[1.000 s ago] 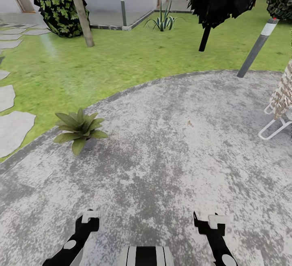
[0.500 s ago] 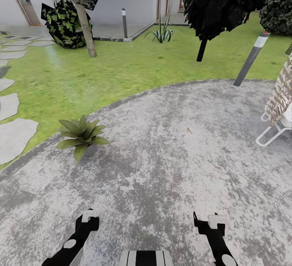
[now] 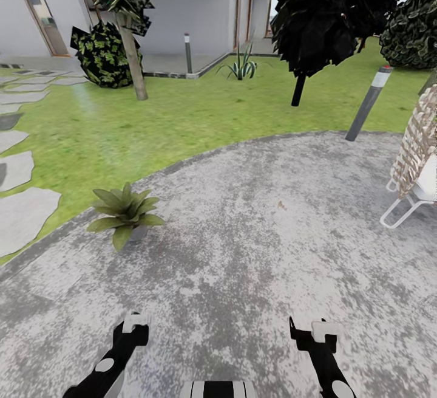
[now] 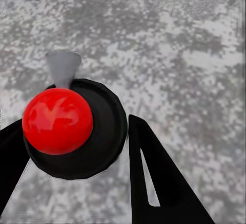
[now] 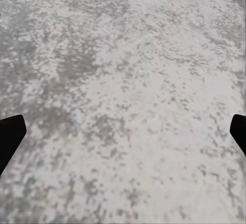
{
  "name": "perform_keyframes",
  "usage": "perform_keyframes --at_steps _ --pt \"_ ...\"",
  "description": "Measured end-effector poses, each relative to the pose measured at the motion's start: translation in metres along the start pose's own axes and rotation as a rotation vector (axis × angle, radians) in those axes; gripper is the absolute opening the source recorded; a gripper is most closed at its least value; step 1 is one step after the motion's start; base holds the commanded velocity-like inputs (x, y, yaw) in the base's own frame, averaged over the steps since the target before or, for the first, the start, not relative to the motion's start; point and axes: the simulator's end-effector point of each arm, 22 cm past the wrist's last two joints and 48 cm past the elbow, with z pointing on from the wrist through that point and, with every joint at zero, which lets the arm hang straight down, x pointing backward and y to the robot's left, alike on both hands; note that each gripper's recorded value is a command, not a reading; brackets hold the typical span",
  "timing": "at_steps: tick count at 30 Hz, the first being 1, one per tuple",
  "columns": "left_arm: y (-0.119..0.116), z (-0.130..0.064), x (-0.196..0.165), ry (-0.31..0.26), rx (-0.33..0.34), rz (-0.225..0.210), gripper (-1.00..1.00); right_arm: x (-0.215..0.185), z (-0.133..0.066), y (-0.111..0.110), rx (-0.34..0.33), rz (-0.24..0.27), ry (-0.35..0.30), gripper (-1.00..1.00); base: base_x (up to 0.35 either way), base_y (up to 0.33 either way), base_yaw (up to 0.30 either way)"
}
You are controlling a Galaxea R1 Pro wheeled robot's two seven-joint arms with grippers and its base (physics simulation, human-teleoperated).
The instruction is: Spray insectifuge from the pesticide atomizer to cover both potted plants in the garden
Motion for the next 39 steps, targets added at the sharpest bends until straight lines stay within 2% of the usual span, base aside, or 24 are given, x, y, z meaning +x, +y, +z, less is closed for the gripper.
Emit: perform_keyframes --at_steps 12,39 --pt "-0.004 -0.006 -0.024 -0.033 0.022 0.001 -1.00 -0.025 -0.004 0.002 -0.001 0.012 -0.047 1.00 0.000 0.000 0.000" --pt "-0.001 -0.038 -0.078 -0.033 0.021 0.000 -1.00 -0.080 -0.027 -0.004 0.001 0.011 -0.041 1.00 0.000 0.000 0.000"
